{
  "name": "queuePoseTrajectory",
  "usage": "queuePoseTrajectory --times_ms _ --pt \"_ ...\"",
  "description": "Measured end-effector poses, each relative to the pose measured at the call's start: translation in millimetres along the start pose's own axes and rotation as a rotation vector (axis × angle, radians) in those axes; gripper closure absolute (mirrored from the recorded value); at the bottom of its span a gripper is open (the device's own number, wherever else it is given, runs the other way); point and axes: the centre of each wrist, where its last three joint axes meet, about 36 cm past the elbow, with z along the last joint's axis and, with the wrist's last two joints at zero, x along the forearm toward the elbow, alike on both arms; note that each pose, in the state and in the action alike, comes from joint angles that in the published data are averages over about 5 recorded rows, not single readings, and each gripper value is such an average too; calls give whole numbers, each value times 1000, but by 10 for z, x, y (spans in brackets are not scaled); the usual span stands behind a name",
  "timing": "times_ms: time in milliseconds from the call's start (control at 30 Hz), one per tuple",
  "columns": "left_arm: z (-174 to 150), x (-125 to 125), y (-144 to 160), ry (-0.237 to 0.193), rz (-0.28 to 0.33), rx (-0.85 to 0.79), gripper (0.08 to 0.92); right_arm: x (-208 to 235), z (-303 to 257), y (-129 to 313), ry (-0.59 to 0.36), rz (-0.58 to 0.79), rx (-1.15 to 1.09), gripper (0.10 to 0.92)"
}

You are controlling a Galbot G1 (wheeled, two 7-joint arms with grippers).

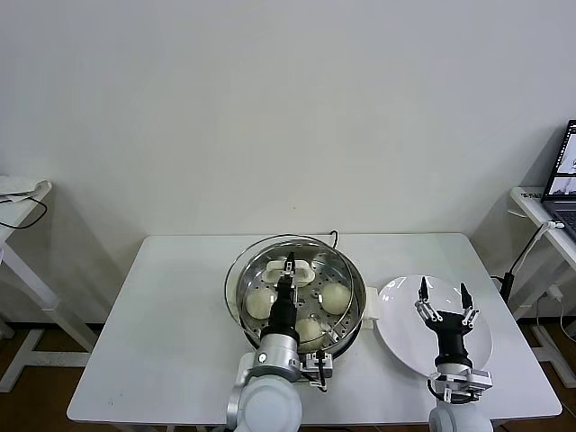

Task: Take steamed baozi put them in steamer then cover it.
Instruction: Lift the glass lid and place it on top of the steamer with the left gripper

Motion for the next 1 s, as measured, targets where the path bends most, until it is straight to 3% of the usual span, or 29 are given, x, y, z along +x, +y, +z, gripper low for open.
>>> queuePoseTrajectory --times_ms 1000 --pt "-269 -26 -159 2 0 -27 813 0 55 -29 10 -6 16 200"
